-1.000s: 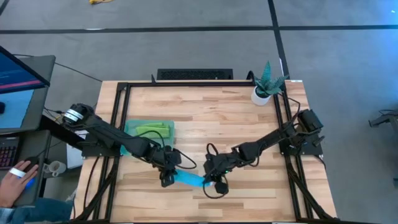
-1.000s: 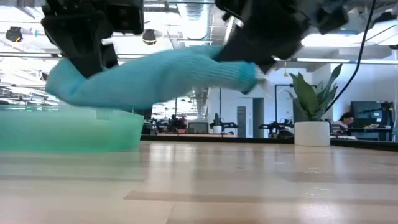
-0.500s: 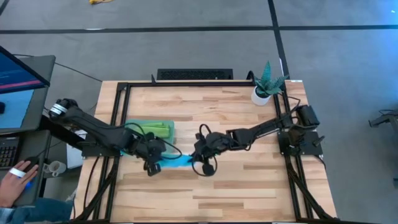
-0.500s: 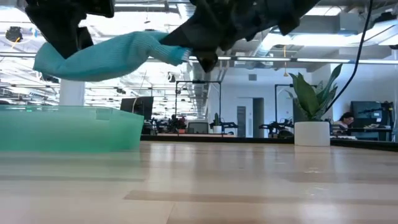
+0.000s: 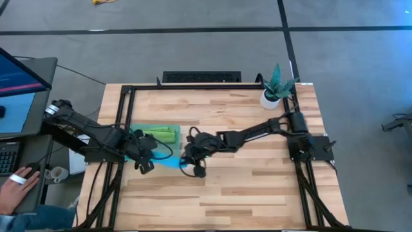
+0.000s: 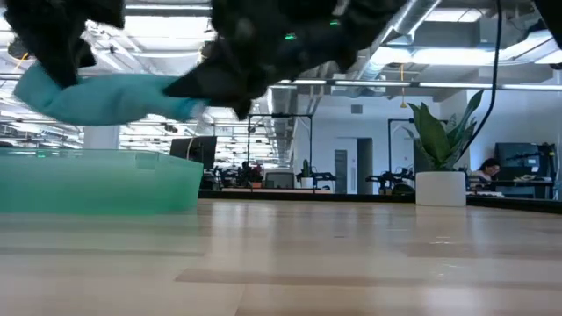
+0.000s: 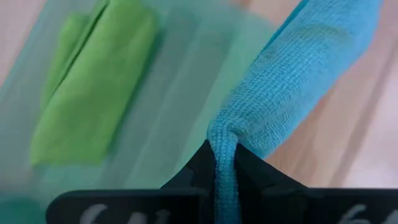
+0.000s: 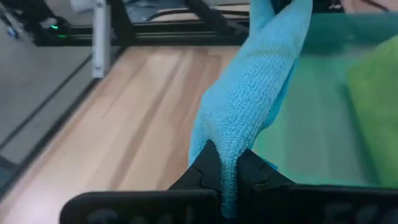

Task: Roll microfiber towels into tight, uniform cylinder then place into a basket
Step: Put the blue towel into the green bin

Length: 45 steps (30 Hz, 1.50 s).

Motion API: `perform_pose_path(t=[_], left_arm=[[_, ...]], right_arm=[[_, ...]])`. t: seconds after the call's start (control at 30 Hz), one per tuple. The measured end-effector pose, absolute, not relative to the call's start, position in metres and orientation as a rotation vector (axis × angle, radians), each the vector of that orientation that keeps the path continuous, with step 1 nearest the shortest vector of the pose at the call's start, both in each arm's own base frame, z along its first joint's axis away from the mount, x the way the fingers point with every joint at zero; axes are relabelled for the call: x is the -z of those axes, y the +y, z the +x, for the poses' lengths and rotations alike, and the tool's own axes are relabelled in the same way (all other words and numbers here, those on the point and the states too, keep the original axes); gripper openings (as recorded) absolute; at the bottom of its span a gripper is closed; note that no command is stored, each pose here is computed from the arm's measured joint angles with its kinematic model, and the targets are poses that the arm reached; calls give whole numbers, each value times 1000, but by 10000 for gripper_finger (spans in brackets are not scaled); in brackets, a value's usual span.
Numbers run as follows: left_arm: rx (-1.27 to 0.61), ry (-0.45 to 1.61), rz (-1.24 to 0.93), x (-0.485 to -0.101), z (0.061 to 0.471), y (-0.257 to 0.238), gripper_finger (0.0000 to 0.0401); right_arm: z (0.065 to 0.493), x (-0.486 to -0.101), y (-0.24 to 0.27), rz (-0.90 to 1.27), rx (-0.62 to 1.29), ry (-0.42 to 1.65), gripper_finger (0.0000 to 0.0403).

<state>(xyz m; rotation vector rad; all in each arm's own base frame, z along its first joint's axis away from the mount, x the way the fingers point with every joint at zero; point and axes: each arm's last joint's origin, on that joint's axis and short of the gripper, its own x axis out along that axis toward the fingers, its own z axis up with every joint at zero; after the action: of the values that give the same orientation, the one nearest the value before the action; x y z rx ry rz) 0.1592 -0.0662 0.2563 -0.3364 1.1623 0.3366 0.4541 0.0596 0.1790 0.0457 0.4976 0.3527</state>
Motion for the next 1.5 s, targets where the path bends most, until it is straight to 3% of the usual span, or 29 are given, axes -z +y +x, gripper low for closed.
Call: perform_pose_path(t=[0.47,0.87,1.07,1.23,1.5], left_arm=[[-543,1186,-412,-240,101,-37,14],[-597,1152,-427,-208,98,-32,14],[-598,1174,-424,-206,100,-33,17],[-598,1170,-426,-206,101,-33,49],[-564,1155,-439,-206,104,-35,133]], right_arm=[[517,-166,20,-8,-322,469,25],[518,-164,-4,-4,-259,542,23],[523,-140,2,-4,-270,551,24],[522,-131,0,13,-263,593,24],[521,-127,0,34,-259,613,25]])
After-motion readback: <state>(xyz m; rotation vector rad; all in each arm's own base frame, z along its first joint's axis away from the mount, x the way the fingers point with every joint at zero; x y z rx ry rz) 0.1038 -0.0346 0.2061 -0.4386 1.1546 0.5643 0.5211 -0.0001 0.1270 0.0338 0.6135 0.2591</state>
